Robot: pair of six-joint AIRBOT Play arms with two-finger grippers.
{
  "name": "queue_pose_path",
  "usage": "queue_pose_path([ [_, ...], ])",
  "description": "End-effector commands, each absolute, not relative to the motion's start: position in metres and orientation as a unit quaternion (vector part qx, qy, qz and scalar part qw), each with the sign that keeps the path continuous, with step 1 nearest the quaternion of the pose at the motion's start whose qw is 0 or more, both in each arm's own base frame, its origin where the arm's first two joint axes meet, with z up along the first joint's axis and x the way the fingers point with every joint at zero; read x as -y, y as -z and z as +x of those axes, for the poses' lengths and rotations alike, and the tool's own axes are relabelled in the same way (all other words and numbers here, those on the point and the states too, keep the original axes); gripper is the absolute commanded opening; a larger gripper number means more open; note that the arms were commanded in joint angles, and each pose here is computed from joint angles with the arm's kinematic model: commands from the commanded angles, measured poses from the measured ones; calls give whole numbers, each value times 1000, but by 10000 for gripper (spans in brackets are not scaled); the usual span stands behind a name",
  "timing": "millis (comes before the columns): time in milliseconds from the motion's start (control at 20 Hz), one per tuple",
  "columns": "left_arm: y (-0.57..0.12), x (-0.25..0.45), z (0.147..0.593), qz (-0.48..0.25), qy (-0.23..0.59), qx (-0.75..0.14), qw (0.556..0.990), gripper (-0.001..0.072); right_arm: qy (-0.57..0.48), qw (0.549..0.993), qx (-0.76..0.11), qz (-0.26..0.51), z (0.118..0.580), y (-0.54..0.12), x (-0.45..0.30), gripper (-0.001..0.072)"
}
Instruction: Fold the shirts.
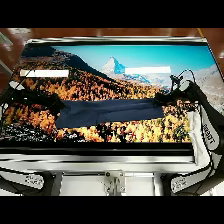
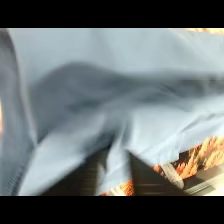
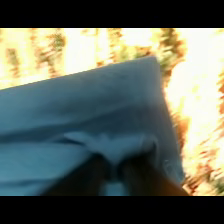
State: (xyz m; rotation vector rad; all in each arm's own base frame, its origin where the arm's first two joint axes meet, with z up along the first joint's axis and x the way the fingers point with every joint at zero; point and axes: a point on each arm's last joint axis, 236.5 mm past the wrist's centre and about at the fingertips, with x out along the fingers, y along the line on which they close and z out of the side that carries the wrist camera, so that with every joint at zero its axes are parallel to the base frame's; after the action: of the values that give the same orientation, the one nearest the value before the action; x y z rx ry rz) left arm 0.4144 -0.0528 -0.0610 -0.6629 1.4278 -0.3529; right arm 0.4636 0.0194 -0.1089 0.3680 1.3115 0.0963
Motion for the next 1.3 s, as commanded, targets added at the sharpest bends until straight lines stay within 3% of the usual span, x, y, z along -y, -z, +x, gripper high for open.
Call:
queue_pose_path([
  [0,73,66,418,-329,172,-652,660,477,-53,776,-608,156,467,113,-18,595],
  [100,68,64,408,-332,181,-664,645,477,-59,779,-610,137,465,98,-4,596],
  [150,63,63,401,-334,187,-670,636,477,-50,780,-606,147,464,92,6,649],
  [250,50,64,389,-329,207,-677,625,476,-32,763,-614,200,455,89,19,671],
  [600,5,105,405,-292,241,-627,681,467,-94,685,-650,315,443,122,-35,666],
  [650,1,119,409,-295,252,-619,683,464,-101,685,-650,314,444,126,-43,573],
  [750,-1,150,417,-291,266,-603,693,425,-132,696,-641,296,447,117,-54,69],
  [800,0,163,422,-281,269,-595,703,344,-144,705,-631,291,449,103,-56,78],
  [900,3,198,427,-259,280,-579,720,76,-157,732,-601,280,456,65,-57,73],
  [1150,23,314,405,-204,330,-560,732,42,-204,777,-535,261,431,-64,-74,73],
  [1250,31,365,390,-228,346,-556,721,42,-213,777,-532,262,407,-100,-81,73],
])
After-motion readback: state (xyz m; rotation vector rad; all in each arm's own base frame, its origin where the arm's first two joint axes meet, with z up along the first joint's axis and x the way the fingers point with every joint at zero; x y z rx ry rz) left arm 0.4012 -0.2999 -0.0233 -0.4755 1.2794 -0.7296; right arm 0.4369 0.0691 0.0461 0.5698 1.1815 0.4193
